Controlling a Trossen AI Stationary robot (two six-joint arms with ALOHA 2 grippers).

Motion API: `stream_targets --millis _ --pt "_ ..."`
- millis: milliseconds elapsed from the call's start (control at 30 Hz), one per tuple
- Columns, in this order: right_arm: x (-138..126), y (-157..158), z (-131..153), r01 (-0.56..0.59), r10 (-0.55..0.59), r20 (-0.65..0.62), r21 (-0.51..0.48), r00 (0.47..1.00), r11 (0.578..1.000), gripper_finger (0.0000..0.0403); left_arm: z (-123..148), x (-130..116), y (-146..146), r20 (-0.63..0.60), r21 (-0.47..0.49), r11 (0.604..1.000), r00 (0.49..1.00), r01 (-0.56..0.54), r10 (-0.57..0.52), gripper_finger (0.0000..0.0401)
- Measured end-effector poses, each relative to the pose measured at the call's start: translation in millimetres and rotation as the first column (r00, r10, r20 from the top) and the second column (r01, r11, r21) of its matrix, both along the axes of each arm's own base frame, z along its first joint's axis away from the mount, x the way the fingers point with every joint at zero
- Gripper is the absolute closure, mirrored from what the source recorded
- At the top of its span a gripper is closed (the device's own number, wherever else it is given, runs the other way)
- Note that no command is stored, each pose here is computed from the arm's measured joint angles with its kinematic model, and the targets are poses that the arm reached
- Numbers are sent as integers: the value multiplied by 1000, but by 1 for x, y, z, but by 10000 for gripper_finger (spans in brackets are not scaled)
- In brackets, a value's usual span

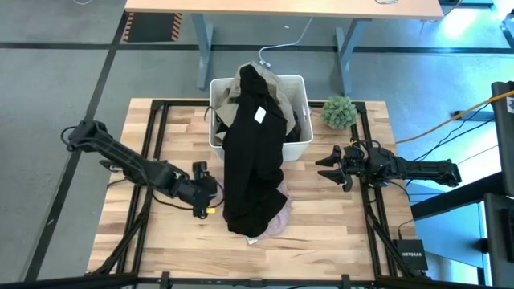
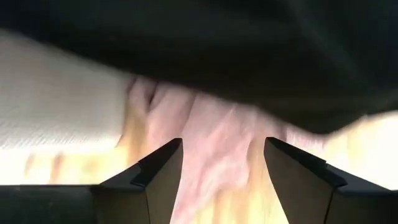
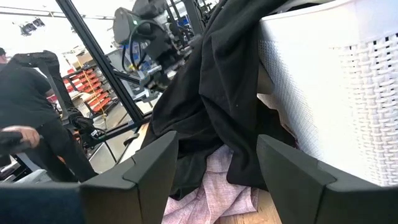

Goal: Sort clothes
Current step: Put the black sweater into the white bin

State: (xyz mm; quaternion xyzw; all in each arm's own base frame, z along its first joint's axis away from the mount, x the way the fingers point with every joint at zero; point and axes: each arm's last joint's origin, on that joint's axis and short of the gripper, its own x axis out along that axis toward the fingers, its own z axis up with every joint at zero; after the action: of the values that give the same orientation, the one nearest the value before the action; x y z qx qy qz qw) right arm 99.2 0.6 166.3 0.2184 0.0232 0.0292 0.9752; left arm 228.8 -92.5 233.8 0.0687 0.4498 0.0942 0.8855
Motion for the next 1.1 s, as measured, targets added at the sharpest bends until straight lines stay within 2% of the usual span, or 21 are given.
stream_targets --millis 100,233,367,467,567,733,933,1033,1100 --pt "0 0 0 1 -1 0 0 1000 1000 166 -22 11 0 85 16 999 996 37 -38 180" --pt "0 0 0 0 0 0 0 1000 1000 166 -46 31 9 156 85 995 986 46 -59 180" --pt "0 0 0 0 0 0 0 1000 1000 166 -53 57 15 269 110 991 958 73 -101 180" --pt "0 0 0 0 0 0 0 1000 1000 166 -42 75 14 397 152 982 904 107 -160 180" --pt "0 0 0 0 0 0 0 1000 1000 166 -15 90 16 547 210 973 813 98 -200 180" --pt "0 0 0 0 0 -1 0 1000 1000 166 51 108 35 739 290 957 640 -24 -208 180" --pt "0 0 0 0 0 0 0 1000 1000 166 141 118 83 826 389 887 521 -250 -215 180" --pt "0 0 0 0 0 -1 0 1000 1000 166 185 113 115 860 406 828 467 -386 -204 180" --pt "0 0 0 1 -1 0 0 1000 1000 166 208 107 137 869 412 788 458 -458 -188 180"
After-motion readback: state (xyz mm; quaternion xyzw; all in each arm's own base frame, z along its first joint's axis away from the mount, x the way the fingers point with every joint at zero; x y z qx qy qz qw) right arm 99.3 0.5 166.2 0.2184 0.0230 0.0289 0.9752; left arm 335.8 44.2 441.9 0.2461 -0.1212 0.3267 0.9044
